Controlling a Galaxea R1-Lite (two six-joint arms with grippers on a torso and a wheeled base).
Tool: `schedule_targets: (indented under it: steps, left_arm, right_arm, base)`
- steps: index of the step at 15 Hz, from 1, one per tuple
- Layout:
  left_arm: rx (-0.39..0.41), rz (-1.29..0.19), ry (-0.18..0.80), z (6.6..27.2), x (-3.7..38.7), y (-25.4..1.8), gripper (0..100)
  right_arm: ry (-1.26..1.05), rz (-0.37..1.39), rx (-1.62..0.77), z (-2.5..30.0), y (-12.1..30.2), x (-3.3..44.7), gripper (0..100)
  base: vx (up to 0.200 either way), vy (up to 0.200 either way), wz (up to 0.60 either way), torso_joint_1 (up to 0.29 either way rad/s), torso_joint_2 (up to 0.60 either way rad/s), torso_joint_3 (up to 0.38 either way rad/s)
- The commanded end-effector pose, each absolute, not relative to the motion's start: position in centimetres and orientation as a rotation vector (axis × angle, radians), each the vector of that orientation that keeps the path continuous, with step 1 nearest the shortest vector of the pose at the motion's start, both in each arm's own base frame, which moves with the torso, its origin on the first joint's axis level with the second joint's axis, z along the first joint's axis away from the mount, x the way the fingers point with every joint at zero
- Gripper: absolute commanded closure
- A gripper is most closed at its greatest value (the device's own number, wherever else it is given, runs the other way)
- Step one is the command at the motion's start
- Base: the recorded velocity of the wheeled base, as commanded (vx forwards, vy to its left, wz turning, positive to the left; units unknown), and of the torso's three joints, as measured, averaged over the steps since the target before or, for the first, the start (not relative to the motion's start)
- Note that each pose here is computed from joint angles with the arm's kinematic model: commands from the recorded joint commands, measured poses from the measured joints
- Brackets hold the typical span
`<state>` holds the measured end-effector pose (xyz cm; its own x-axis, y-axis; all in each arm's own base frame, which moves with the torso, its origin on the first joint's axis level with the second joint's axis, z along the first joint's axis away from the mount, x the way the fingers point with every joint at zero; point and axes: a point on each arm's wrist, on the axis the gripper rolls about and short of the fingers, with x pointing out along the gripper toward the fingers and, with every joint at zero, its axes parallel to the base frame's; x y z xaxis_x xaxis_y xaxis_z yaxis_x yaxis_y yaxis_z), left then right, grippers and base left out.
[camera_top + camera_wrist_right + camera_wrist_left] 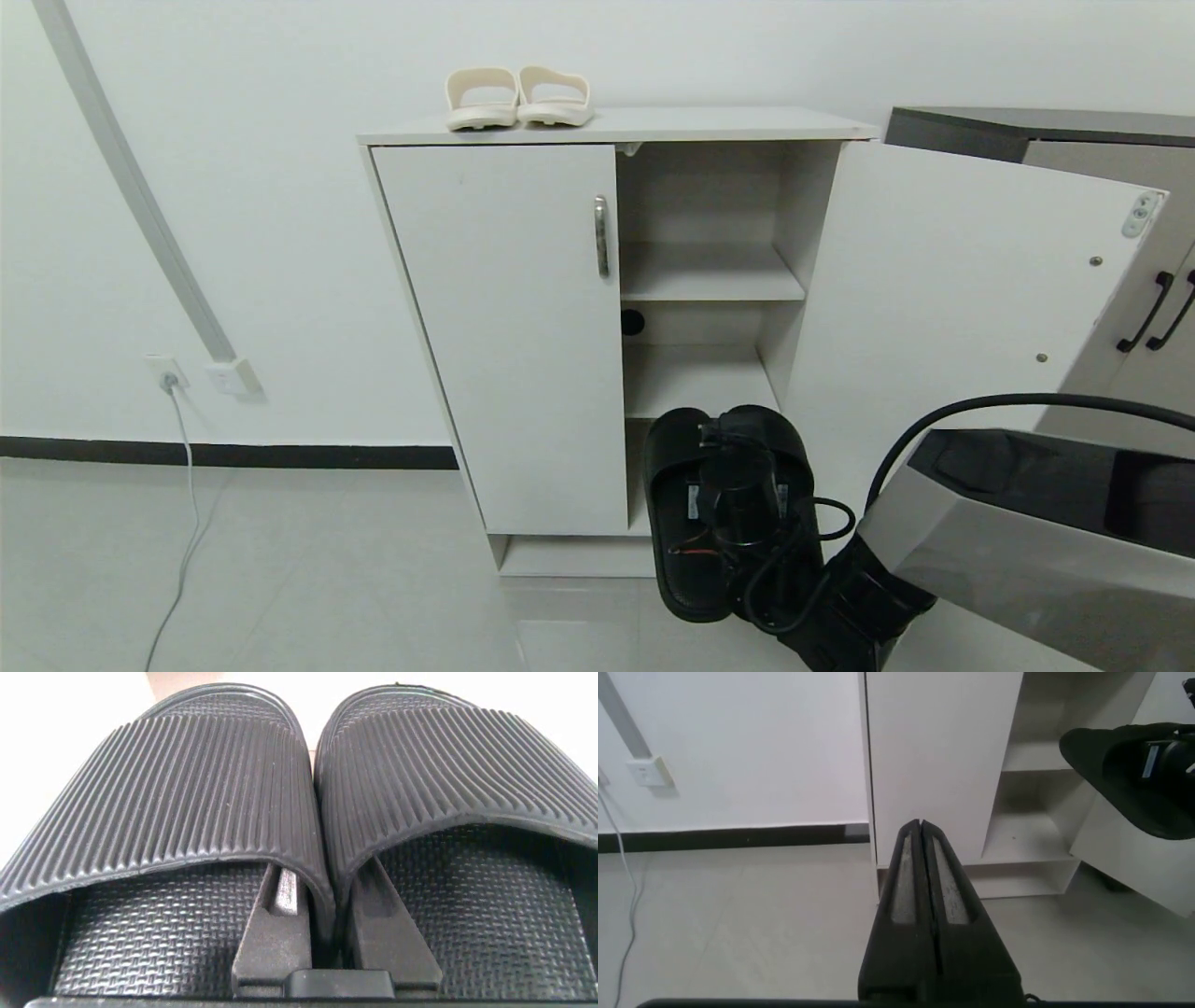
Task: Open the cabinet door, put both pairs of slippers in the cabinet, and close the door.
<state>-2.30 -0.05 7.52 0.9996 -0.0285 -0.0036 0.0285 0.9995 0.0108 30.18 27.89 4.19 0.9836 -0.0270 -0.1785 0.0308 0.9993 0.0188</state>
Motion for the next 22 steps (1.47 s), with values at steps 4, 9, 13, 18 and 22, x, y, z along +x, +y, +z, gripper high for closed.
schedule_targets:
  steps: [4, 9, 13, 18, 22]
  left_arm:
    - [0.011, -0.029, 0.004, 7.6, -2.3, -0.1, 100]
    - [0.011, -0.029, 0.004, 7.6, -2.3, -0.1, 100]
    - [0.011, -0.029, 0.004, 7.6, -2.3, -0.1, 100]
    - [0.011, -0.028, 0.006, 7.5, -2.3, 0.0, 100]
    - [0.011, -0.028, 0.004, 7.5, -2.3, 0.0, 100]
  right_arm:
    - [0.181, -0.026, 0.021, 4.1, 27.9, 30.2, 100]
    - [0.187, -0.024, 0.016, 3.8, 28.0, 30.2, 100]
    - [0.201, 0.003, 0.015, 3.2, 27.9, 30.4, 100]
    - [0.2, -0.001, 0.014, 2.7, 28.0, 30.5, 100]
    - [0.116, 0.0, 0.021, 2.2, 28.0, 30.9, 100]
  base:
    - [0.0, 0.0, 0.0, 0.001, 0.0, -0.059]
    - [0.0, 0.0, 0.0, 0.002, 0.01, -0.18]
    - [0.0, 0.0, 0.0, 0.001, 0.0, -0.193]
    - [0.0, 0.0, 0.0, 0.006, 0.01, -0.179]
    - [0.0, 0.0, 0.0, 0.002, 0.0, -0.014]
